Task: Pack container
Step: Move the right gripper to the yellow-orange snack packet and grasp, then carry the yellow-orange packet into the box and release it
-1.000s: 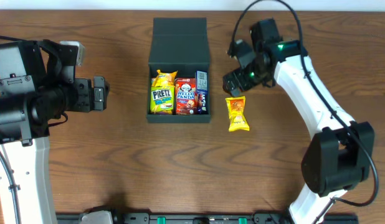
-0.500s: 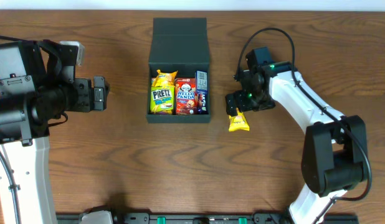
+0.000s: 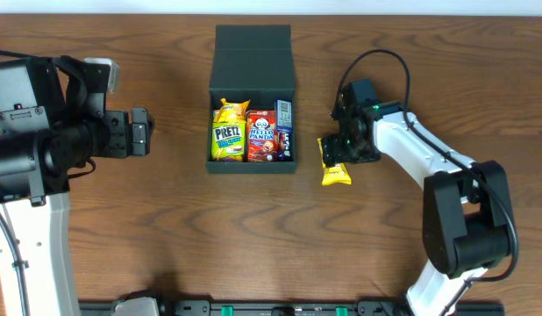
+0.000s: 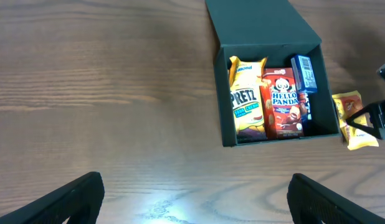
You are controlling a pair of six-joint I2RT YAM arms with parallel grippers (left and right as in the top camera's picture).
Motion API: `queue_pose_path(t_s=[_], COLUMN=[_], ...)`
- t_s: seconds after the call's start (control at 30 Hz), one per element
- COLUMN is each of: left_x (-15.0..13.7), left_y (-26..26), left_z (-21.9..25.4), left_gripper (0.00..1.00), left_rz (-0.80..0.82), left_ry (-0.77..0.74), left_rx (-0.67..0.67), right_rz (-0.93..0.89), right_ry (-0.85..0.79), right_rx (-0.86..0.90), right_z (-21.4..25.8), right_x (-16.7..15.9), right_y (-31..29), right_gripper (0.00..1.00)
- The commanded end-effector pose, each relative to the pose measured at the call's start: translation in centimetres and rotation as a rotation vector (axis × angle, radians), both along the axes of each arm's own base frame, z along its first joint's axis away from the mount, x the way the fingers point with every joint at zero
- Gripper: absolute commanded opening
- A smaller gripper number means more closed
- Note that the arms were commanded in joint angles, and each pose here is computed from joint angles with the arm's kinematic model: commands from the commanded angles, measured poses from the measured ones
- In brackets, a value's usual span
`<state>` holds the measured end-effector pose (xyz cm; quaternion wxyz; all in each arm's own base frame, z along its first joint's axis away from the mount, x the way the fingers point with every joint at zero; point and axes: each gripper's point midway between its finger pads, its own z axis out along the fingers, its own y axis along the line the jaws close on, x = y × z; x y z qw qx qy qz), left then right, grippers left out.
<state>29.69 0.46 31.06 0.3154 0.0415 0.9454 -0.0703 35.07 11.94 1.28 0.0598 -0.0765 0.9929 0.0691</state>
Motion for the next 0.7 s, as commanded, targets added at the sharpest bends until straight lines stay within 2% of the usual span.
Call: queue_pose_path(t_s=[0.0,0.23,0.37,0.53,0.67], left_x=[0.08,0.08,0.08,0.08,0.08], left_y=[0.16,0.16,0.16,0.16,0.16], left_z=[0.64,0.64,0.64,0.64,0.64], left_gripper=[0.95,0.95,0.95,0.95,0.95], left_rz=[0.011,0.011,0.011,0.011,0.011], left_ry=[-0.019,-0.019,-0.019,-0.019,-0.019], left_rx=[0.004,0.004,0.004,0.004,0.004], right_rz=[-0.002,0.001,-0.004,-0.005,-0.005], right_ry=[-0.002,0.000,-0.008,-0.016,-0.020], right_rx=[-0.009,-0.013,-0.048,-0.051,-0.050], right_z=[-0.22,-1.02,-1.18,-1.16,-1.15], right_x=[-0.31,-0.75,-0.67,-0.48,-0.37], right_y=[0.23,0.03,-0.58,-0.62,-0.60], right_gripper=[0.73,0.69,0.58,0.40,0.35])
